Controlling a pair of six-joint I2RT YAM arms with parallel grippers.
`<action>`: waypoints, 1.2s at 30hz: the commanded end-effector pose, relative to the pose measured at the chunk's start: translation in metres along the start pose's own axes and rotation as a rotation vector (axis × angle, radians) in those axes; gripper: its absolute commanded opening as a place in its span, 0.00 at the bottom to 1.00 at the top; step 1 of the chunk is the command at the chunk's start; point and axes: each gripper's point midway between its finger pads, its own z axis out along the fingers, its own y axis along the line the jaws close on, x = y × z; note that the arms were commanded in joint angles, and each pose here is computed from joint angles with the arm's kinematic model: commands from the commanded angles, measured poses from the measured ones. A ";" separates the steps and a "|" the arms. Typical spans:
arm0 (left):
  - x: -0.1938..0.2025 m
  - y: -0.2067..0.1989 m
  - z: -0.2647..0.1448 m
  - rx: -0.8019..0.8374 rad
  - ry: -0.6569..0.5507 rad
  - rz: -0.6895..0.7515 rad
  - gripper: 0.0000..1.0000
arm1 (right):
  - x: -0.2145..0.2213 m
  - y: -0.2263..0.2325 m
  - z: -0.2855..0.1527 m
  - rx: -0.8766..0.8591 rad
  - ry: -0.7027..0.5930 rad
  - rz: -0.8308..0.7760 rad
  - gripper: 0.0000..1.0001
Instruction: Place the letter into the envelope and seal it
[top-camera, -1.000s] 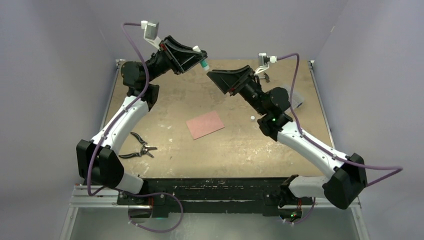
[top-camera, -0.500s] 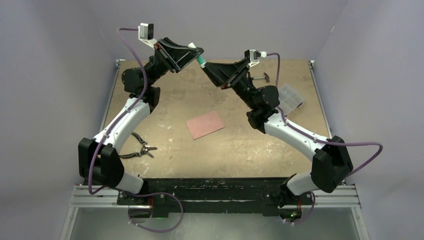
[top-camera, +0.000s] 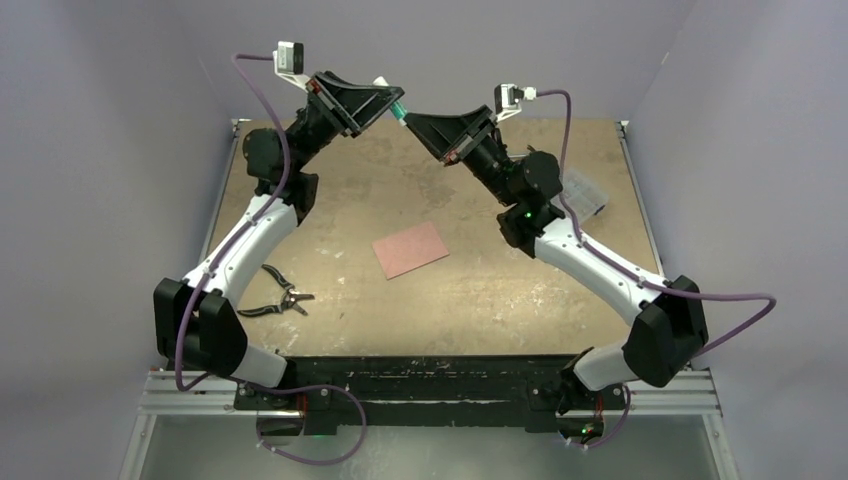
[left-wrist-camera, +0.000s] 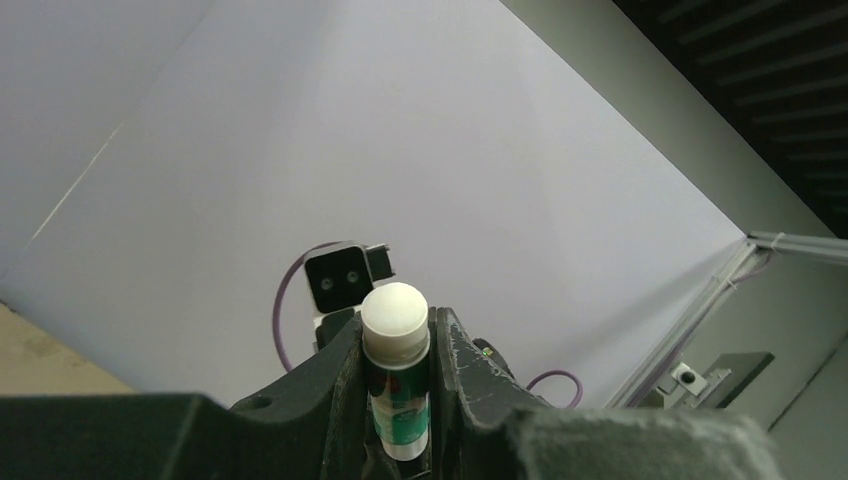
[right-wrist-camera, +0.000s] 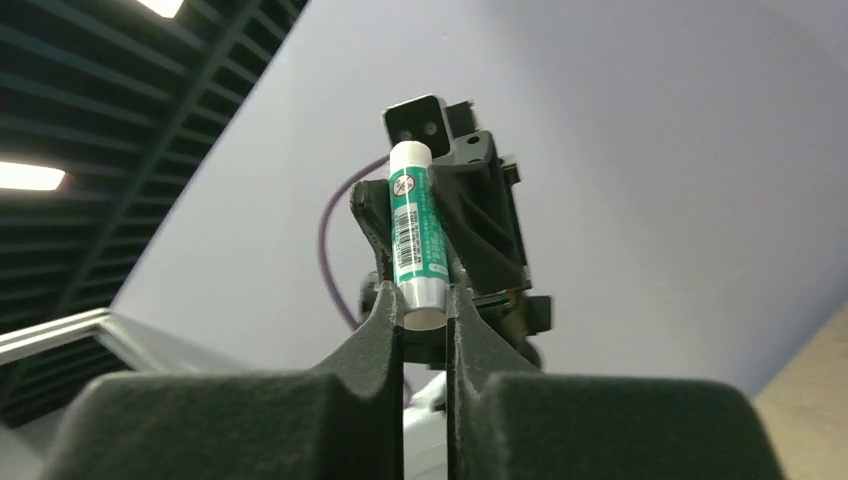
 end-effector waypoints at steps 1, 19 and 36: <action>0.000 0.020 0.003 -0.155 0.031 0.040 0.00 | -0.013 0.016 0.008 0.064 -0.011 -0.288 0.00; 0.014 0.110 -0.035 -0.664 0.106 -0.157 0.00 | -0.117 -0.077 -0.074 0.880 -0.143 -1.632 0.00; 0.010 0.100 -0.025 -0.549 0.150 0.001 0.00 | -0.068 0.000 -0.029 0.387 0.038 -1.060 0.83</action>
